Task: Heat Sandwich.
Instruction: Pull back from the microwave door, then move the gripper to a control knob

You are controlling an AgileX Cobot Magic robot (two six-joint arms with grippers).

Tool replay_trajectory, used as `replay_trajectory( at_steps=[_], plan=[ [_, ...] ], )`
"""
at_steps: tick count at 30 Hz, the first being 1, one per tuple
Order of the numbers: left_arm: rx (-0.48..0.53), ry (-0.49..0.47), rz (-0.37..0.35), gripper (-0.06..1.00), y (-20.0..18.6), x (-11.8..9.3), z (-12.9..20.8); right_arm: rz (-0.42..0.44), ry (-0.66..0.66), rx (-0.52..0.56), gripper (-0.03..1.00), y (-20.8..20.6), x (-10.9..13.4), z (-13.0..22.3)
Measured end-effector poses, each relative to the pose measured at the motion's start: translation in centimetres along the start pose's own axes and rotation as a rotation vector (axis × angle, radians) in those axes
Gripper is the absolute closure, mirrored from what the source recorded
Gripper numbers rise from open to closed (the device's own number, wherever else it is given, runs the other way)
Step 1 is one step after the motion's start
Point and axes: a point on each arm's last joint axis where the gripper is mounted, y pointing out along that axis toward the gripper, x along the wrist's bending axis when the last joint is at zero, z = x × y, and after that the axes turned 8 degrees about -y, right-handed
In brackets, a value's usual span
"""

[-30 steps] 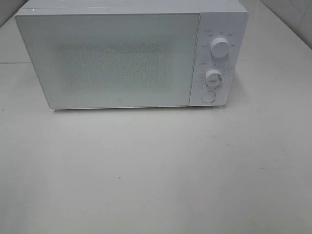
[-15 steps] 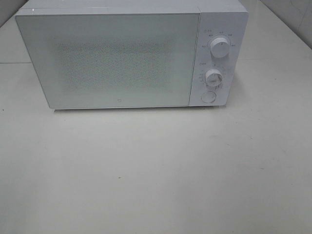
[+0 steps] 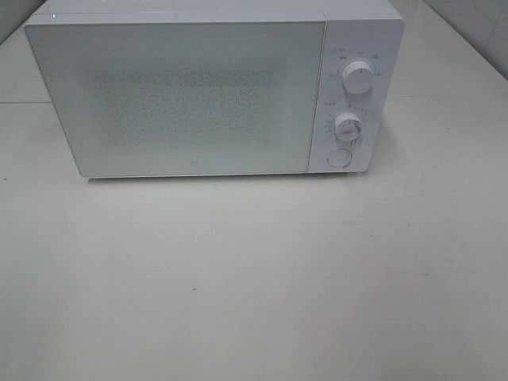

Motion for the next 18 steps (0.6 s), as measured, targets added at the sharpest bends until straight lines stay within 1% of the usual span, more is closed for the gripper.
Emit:
replay_trajectory(
  at_steps=[11, 13, 16, 18],
  plan=[
    [0.0, 0.0, 0.0, -0.03, 0.0, 0.0, 0.0, -0.016, -0.012, 0.021, 0.23, 3.9, 0.1, -2.7],
    [0.0, 0.0, 0.0, -0.03, 0.0, 0.0, 0.0, -0.02, -0.016, 0.026, 0.23, 5.2, 0.1, -3.4],
    [0.0, 0.0, 0.0, -0.03, 0.0, 0.0, 0.0, -0.023, -0.018, 0.032, 0.23, 6.0, 0.2, -3.7],
    [0.0, 0.0, 0.0, -0.03, 0.0, 0.0, 0.0, -0.029, -0.021, 0.051, 0.23, 7.4, 0.2, -4.2]
  ],
)
